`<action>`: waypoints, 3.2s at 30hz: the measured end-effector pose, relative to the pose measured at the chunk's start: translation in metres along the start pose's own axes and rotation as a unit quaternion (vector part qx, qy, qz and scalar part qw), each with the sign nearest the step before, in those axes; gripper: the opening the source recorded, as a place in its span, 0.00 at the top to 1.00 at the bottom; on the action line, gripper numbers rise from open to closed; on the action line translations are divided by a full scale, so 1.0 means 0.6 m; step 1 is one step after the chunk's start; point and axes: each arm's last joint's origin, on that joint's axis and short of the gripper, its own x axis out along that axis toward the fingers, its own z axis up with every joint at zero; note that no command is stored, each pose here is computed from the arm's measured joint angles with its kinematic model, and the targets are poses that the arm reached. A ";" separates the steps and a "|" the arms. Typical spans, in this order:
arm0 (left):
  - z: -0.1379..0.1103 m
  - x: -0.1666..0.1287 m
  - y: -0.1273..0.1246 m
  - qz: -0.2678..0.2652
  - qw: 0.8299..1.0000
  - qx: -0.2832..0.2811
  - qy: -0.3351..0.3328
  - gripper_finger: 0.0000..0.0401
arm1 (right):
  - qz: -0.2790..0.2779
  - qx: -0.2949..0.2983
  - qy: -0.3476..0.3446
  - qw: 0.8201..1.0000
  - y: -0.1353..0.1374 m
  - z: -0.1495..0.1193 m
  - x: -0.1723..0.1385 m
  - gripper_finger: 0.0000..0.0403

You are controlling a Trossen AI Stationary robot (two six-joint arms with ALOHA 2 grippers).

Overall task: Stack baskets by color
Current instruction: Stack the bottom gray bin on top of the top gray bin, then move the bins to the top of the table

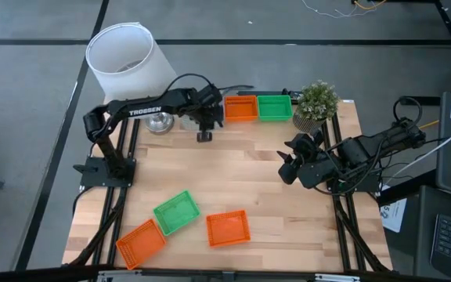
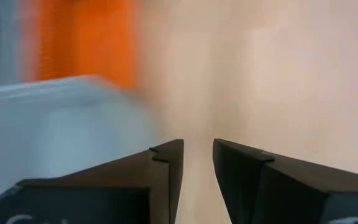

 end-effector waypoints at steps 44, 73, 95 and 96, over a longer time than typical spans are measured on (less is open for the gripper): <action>-0.059 -0.114 -0.260 -0.161 0.978 -0.042 0.127 0.82 | 0.009 -0.022 0.048 0.999 0.039 -0.016 0.031 0.54; 0.038 0.042 -0.338 -0.007 0.994 -0.032 -0.106 0.83 | 0.042 -0.006 0.048 0.998 0.052 -0.020 0.021 0.54; 0.006 0.069 -0.565 -0.218 0.974 -0.008 -0.068 0.87 | -0.042 -0.001 -0.052 0.998 0.014 0.034 -0.011 0.54; 0.006 0.081 -0.569 -0.220 0.973 -0.014 -0.070 0.87 | -0.040 0.003 -0.060 0.997 0.012 0.042 -0.016 0.54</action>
